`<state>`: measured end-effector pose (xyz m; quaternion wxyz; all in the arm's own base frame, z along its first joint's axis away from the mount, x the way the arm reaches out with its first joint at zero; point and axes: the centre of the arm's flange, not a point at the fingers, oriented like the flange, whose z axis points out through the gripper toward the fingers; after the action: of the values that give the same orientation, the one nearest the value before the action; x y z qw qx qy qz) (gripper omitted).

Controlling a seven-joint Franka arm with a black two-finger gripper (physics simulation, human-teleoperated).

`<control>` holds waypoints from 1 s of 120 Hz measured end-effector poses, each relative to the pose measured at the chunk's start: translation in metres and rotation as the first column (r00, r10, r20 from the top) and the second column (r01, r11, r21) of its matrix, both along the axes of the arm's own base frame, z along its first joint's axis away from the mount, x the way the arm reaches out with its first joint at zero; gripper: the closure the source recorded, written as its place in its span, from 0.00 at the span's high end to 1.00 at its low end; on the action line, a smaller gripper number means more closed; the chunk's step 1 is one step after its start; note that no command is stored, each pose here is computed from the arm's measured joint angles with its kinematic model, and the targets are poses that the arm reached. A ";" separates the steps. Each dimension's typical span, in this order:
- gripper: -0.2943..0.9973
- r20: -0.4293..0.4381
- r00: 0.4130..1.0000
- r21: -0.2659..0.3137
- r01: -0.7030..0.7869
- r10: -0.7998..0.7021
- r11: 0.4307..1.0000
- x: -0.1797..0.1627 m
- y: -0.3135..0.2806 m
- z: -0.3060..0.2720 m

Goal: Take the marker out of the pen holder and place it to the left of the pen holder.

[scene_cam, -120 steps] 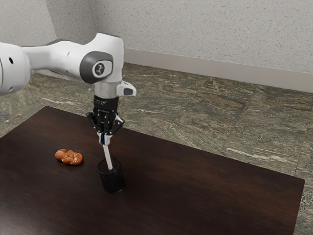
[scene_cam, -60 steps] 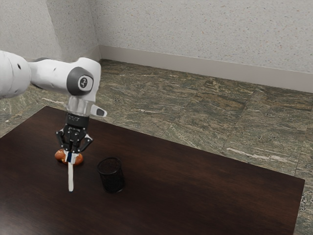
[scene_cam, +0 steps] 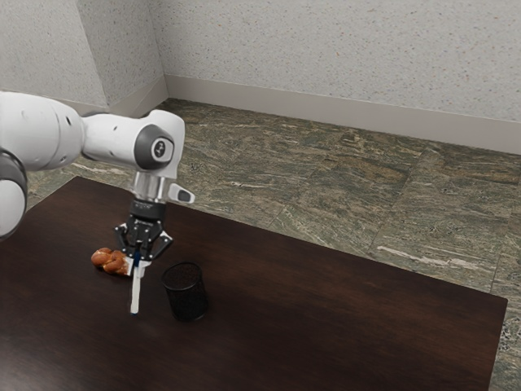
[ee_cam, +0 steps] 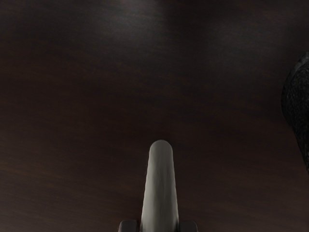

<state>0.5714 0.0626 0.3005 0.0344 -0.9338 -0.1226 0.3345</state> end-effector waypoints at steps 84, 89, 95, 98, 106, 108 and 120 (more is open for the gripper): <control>0.24 0.316 0.947 -0.131 -0.017 0.058 0.991 0.077 0.016 -0.058; 0.30 0.323 0.945 -0.136 -0.005 0.049 0.991 0.078 0.013 -0.059; 0.39 0.333 0.942 -0.140 0.009 0.038 0.990 0.080 0.011 -0.058; 0.43 0.337 0.941 -0.143 0.015 0.034 0.990 0.080 0.010 -0.057; 0.52 0.344 0.939 -0.150 0.025 0.029 0.988 0.079 0.012 -0.049; 0.54 0.349 0.937 -0.152 0.028 0.027 0.988 0.079 0.013 -0.044; 0.62 0.443 0.897 -0.159 0.058 0.019 0.986 0.066 0.013 0.046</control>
<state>0.6370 0.0753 0.3465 -0.0697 -0.9860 -0.0892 0.1223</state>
